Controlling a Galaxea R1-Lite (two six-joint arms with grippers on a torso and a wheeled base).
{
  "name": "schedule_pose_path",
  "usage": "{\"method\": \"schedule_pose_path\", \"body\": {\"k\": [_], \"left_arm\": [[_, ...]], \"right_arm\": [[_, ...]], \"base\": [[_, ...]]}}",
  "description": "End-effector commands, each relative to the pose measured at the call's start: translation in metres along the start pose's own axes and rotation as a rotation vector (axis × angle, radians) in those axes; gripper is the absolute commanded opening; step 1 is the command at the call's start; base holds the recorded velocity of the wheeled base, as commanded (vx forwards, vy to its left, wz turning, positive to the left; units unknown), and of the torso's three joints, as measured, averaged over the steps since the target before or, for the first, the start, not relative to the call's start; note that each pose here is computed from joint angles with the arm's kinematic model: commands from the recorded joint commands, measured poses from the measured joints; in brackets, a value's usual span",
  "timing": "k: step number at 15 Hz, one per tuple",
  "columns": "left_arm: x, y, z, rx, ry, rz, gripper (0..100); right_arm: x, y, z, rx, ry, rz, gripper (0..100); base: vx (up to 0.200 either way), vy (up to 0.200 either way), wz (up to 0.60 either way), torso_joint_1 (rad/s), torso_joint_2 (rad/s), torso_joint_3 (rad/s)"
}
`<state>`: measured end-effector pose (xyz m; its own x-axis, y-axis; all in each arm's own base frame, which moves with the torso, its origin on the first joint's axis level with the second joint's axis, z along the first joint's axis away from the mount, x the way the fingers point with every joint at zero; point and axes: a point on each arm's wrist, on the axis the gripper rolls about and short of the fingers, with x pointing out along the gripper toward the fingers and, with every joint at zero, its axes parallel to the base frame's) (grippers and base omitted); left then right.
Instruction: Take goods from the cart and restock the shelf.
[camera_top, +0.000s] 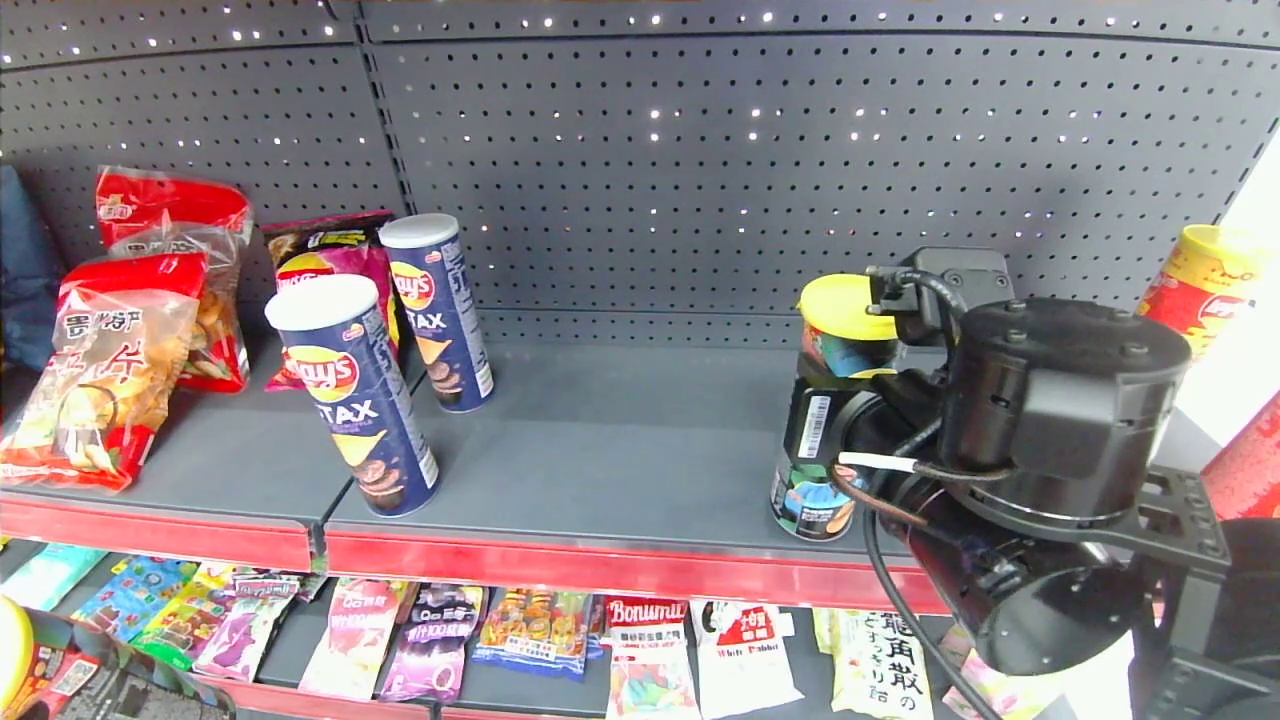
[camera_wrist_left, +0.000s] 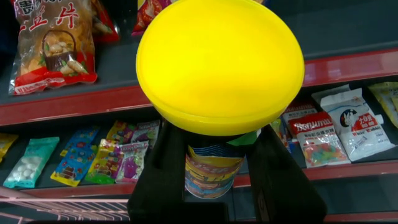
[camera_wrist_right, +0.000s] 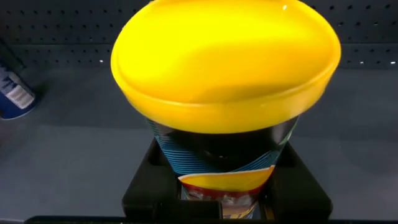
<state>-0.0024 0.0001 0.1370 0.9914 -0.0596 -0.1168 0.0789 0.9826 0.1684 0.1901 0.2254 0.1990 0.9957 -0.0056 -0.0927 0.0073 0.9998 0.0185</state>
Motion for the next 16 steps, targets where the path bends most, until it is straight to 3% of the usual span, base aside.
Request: {"method": "schedule_pose_path", "body": {"k": [1,13,16], "left_arm": [[0.000,0.000,0.000,0.000,0.000,0.000,0],[-0.001,-0.001,-0.004,0.000,0.000,0.002,0],[-0.001,-0.001,-0.006,0.000,0.000,0.000,0]], "right_arm": [[0.001,0.003,-0.003,-0.008,0.004,0.001,0],[-0.002,0.012,-0.005,0.016,0.006,0.028,0],[0.004,0.018,-0.004,0.042,-0.011,-0.053,0]], "base": [[0.000,0.000,0.00,0.000,0.00,0.000],[0.000,0.000,0.00,0.000,0.00,0.000],[0.000,0.000,0.00,0.000,0.00,0.000]]}}
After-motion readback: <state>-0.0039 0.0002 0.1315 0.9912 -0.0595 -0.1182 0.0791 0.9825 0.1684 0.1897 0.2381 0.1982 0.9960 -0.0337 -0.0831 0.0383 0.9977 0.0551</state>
